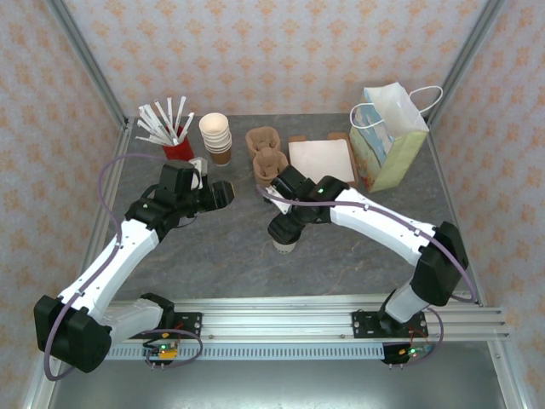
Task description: Pack the takeout coffee
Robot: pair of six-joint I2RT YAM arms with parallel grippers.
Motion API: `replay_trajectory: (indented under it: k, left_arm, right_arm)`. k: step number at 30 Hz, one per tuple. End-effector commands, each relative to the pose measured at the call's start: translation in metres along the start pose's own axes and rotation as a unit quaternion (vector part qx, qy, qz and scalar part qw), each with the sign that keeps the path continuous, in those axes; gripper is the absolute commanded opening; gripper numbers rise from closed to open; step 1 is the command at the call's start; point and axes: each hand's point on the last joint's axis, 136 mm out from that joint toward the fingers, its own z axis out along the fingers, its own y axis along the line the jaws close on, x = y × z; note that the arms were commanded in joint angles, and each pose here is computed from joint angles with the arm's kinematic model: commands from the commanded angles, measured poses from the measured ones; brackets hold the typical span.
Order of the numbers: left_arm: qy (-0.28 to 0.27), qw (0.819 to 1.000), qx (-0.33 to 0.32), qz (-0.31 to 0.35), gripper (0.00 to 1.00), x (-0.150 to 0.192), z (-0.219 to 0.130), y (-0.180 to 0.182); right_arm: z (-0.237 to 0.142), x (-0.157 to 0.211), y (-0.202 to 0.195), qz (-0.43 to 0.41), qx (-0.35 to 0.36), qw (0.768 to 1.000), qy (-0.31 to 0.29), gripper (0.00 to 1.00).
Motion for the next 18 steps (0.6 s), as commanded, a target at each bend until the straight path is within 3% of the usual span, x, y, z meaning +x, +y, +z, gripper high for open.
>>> replay_trajectory:
  k: [1, 10, 18]
  left_arm:
    - [-0.001, 1.000, 0.017, 0.008, 0.73, -0.005, -0.002, -0.011]
    - [0.003, 1.000, 0.001, 0.016, 0.73, 0.000, 0.000, -0.003]
    - [-0.030, 0.998, -0.038, 0.031, 0.73, -0.016, -0.015, 0.006]
  right_arm:
    - [-0.022, 0.000, -0.008, 0.043, 0.001, 0.999, -0.022, 0.86]
    - [-0.060, -0.013, -0.047, 0.208, -0.001, 0.967, -0.148, 0.90]
    - [-0.079, -0.044, -0.063, 0.240, 0.025, 0.940, -0.243, 0.99]
